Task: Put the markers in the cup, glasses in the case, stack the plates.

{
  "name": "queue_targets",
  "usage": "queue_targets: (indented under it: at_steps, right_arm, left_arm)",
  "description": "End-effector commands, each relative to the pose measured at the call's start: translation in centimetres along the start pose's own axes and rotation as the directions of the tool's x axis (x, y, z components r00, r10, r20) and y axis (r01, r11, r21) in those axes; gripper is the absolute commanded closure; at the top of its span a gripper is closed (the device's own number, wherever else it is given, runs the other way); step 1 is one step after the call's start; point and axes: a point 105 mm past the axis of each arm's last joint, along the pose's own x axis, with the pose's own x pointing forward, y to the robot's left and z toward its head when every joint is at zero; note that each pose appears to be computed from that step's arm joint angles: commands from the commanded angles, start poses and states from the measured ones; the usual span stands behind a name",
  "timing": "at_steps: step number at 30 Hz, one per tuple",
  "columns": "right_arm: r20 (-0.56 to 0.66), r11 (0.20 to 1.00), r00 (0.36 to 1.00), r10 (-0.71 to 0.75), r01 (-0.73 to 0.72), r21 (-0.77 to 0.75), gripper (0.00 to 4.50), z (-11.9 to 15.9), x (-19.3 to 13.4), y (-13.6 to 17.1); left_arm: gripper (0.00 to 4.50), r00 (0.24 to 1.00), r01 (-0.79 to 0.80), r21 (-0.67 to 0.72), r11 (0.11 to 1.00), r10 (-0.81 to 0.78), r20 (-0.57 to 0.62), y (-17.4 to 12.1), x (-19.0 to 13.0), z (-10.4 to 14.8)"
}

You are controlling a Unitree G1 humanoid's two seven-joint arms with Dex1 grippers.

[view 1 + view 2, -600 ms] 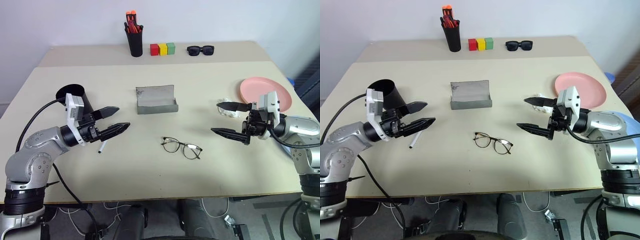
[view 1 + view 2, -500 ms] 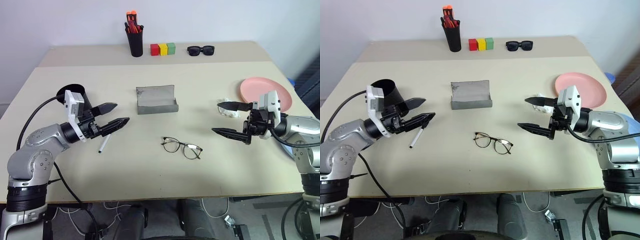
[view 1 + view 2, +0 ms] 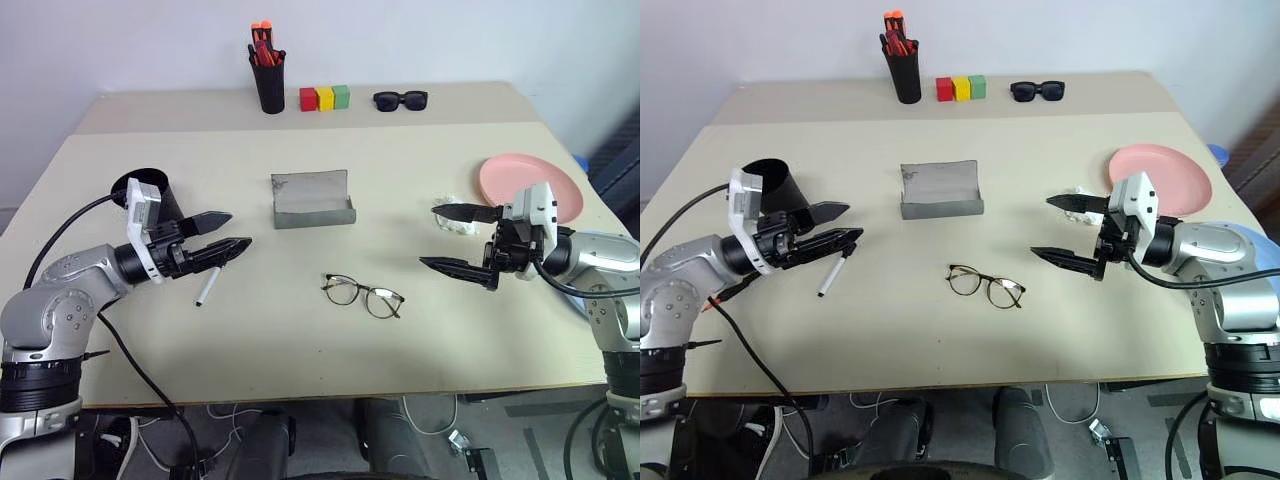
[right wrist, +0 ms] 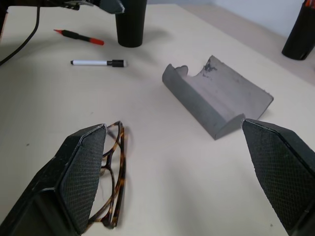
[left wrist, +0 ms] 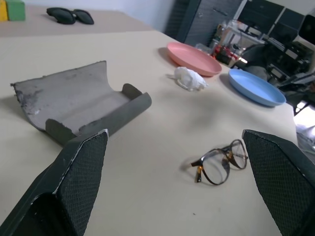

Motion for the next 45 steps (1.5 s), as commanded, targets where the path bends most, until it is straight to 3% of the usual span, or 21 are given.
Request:
queue_targets:
  at_steps: [1,9,13,18,26,30,33,36,41,45]
  right_arm:
    - [0.075,0.998,0.997,-0.005,0.010,-0.065,0.02,1.8,1.4,-0.3]
    - [0.113,0.996,0.993,0.023,-0.014,-0.083,0.02,2.6,3.6,1.6]
    - [0.123,0.996,0.992,0.033,-0.023,-0.084,0.02,2.7,4.0,2.4]
    - [0.144,0.996,0.989,0.035,-0.023,-0.083,0.02,2.8,4.6,2.8]
    - [0.162,0.996,0.985,0.052,-0.040,-0.079,0.02,3.3,5.1,3.7]
    - [0.159,0.996,0.986,0.051,-0.039,-0.078,0.02,3.5,5.2,3.8]
    - [0.156,0.996,0.987,0.047,-0.035,-0.079,0.02,3.6,5.1,3.9]
    - [0.152,0.996,0.988,0.040,-0.028,-0.082,0.02,3.7,5.1,3.9]
    - [0.143,0.996,0.989,0.030,-0.018,-0.085,0.02,3.9,4.9,3.9]
    - [0.130,0.996,0.991,0.016,-0.005,-0.087,0.02,3.9,4.6,3.8]
  left_arm:
    - [0.00,1.000,0.010,-0.007,1.000,-0.010,0.006,-0.3,0.4,0.9]
    - [0.00,0.993,-0.079,0.050,0.996,0.083,-0.084,0.6,-1.9,1.4]
    - [0.00,0.964,-0.184,0.084,0.979,0.196,-0.181,1.5,-5.3,0.5]
    - [0.00,0.850,-0.303,0.097,0.948,0.315,-0.421,2.4,-10.7,-1.5]
    - [0.00,0.708,-0.398,0.311,0.863,0.504,-0.494,5.1,-16.8,1.1]
    - [0.00,0.624,-0.386,0.353,0.852,0.523,-0.580,5.8,-18.6,0.2]
    - [0.00,0.582,-0.374,0.370,0.850,0.526,-0.620,6.3,-19.1,-1.0]
    - [0.00,0.595,-0.408,0.301,0.862,0.502,-0.628,6.8,-18.1,-2.1]
    - [0.00,0.602,-0.371,0.314,0.874,0.484,-0.635,7.9,-16.6,-2.8]
    - [0.00,0.563,-0.351,0.306,0.885,0.461,-0.686,8.4,-16.6,-3.9]
